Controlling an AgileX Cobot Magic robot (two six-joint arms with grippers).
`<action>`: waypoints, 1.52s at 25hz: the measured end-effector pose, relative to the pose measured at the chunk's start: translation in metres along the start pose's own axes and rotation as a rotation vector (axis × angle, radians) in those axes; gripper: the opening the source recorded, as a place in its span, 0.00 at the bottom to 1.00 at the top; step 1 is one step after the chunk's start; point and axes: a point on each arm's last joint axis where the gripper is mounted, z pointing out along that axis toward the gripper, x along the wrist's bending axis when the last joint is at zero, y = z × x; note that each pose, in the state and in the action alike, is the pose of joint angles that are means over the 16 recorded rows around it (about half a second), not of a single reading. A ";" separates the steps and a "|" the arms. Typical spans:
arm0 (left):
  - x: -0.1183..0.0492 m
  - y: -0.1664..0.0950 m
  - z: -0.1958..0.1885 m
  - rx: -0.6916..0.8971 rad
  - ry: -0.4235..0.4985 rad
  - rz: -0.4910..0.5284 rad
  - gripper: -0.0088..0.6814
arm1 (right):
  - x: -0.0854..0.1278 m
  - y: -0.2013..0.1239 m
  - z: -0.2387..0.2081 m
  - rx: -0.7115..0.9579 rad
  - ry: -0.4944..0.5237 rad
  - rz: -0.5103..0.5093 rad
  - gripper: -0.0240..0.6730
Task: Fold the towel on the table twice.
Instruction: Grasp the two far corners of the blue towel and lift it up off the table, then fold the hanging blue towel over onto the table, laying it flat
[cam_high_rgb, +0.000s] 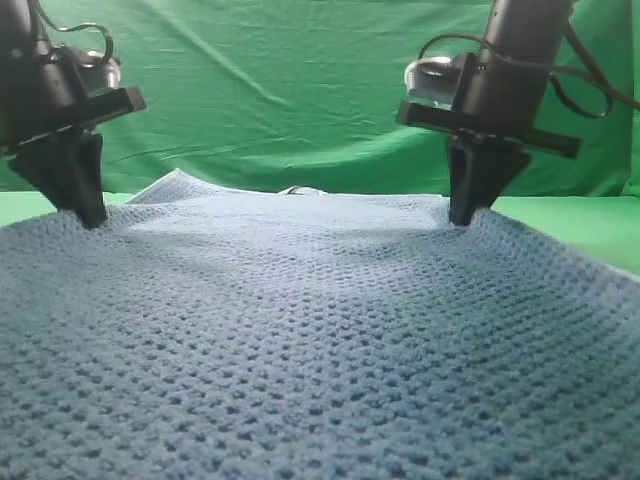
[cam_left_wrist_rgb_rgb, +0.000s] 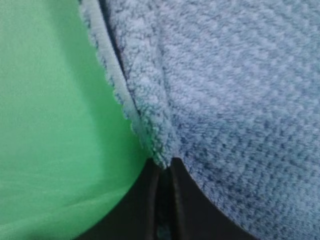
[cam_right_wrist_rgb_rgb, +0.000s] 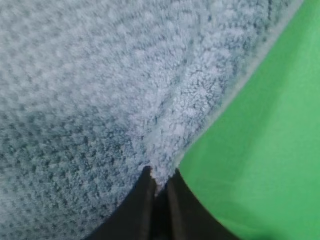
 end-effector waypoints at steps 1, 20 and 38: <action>-0.002 0.006 -0.005 -0.009 -0.003 0.007 0.04 | 0.001 0.005 -0.008 -0.023 -0.003 -0.009 0.03; -0.064 0.110 -0.210 -0.688 0.002 0.188 0.01 | 0.021 0.091 -0.218 -0.867 -0.196 -0.189 0.03; -0.060 0.101 -0.185 -0.559 -0.037 0.160 0.01 | -0.005 0.070 -0.187 -0.599 -0.210 -0.171 0.03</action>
